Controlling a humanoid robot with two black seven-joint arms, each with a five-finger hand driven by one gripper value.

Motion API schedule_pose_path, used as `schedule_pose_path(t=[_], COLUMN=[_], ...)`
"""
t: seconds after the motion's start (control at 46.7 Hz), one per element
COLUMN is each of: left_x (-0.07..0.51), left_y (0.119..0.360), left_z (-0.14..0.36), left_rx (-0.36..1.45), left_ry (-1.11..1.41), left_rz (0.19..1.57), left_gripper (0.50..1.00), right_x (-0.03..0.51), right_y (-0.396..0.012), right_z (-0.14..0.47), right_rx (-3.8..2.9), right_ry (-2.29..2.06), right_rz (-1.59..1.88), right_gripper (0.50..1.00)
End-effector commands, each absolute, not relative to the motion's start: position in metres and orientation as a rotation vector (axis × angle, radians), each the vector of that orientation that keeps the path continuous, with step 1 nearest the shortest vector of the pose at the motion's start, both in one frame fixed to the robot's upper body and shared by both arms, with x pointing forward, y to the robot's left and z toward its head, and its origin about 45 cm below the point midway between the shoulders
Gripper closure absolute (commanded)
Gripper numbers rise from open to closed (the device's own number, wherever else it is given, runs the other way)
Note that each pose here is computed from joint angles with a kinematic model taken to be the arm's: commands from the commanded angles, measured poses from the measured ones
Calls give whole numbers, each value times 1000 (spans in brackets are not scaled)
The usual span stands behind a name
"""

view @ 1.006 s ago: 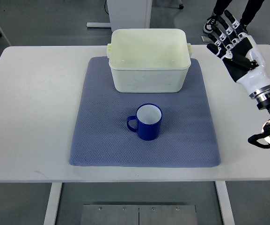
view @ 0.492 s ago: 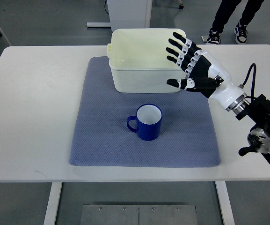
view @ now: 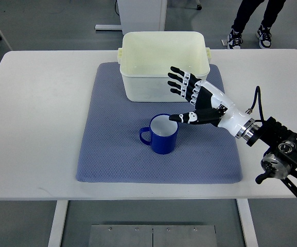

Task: Place cup in box with right hand
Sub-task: 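Move the right hand over the mat toward the blue mug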

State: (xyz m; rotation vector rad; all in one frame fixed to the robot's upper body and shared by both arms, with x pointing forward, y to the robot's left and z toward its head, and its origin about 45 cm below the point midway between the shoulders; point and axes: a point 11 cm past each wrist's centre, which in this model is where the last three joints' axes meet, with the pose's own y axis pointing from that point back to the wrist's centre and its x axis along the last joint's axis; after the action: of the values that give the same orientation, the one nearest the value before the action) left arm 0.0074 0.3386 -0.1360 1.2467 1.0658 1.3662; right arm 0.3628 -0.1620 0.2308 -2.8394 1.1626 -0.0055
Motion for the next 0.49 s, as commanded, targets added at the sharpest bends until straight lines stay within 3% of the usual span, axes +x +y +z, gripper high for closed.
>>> schedule_pose_path(t=[0.0, 0.471], left_x=[7, 7], left_y=[339, 339], left_z=[-136, -136], left_rx=[1247, 1247], left_ry=[1066, 1066], left_rz=[1366, 1366], left_gripper=[500, 500], right_x=[362, 350], right_y=[-163, -152], right_z=[226, 192], right_rx=[-2842, -2875], right_ry=[1165, 1221], right_rz=[-6, -62], right_gripper=[507, 509])
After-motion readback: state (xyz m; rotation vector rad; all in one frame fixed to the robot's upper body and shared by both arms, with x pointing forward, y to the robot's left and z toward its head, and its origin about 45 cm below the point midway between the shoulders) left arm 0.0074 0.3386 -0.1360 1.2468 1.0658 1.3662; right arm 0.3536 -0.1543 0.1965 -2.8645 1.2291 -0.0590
